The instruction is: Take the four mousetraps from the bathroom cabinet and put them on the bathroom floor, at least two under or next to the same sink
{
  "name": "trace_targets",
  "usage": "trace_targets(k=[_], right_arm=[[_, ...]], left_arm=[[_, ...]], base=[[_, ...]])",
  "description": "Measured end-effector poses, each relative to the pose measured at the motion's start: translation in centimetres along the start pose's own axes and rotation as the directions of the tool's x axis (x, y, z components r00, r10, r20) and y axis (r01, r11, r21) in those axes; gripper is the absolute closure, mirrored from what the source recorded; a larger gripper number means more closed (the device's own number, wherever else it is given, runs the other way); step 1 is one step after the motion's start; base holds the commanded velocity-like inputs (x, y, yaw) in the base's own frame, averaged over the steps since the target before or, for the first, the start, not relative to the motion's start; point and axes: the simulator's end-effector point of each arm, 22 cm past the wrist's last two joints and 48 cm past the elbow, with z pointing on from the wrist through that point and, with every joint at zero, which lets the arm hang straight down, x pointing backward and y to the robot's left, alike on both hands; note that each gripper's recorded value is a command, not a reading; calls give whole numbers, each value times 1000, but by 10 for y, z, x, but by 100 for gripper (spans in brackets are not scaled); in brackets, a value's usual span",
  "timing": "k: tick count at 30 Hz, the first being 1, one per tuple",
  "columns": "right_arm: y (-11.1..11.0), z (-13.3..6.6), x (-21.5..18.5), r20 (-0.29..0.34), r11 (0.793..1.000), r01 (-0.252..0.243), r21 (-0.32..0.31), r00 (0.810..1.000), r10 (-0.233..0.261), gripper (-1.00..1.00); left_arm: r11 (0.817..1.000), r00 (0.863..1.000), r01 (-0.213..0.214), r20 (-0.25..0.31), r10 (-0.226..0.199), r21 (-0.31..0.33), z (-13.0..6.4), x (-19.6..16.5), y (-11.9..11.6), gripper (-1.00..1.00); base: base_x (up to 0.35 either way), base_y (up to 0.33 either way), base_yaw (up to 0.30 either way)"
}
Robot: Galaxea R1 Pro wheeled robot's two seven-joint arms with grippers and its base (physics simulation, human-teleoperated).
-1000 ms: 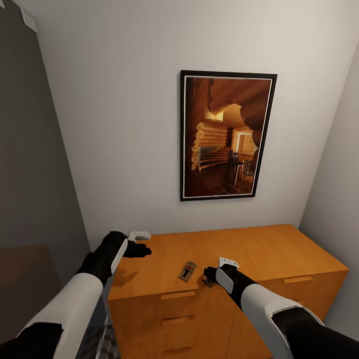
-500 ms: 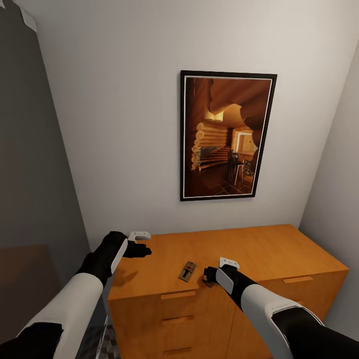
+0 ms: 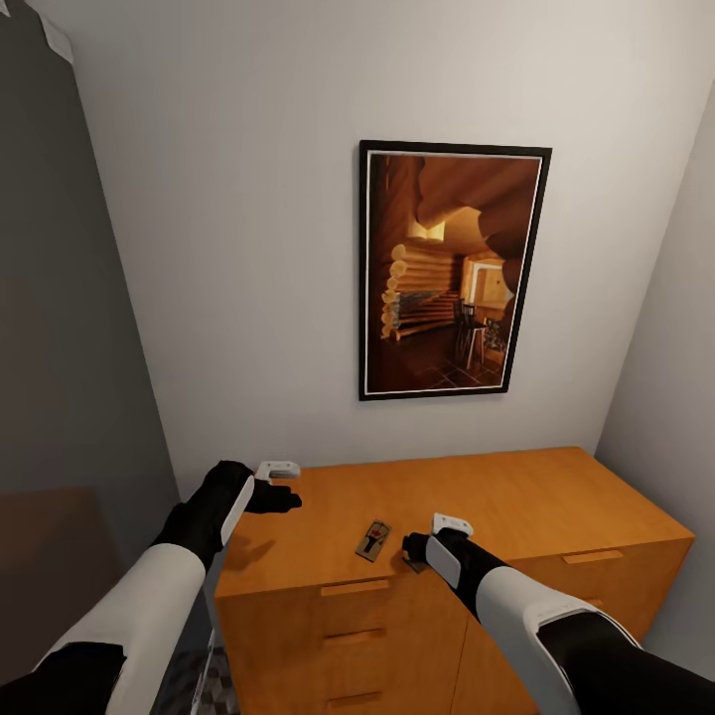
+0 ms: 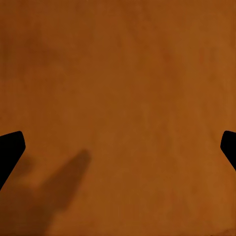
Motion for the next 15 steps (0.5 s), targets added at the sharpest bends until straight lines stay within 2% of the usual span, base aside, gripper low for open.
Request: trace_targets(k=[15], right_arm=[[1, 0, 0, -1, 1000, -3, -3, 1000, 3, -100]], left_arm=[[1000, 1000, 0, -2, 0, 0, 0, 1, 0, -100]], base=[[0, 0, 0]])
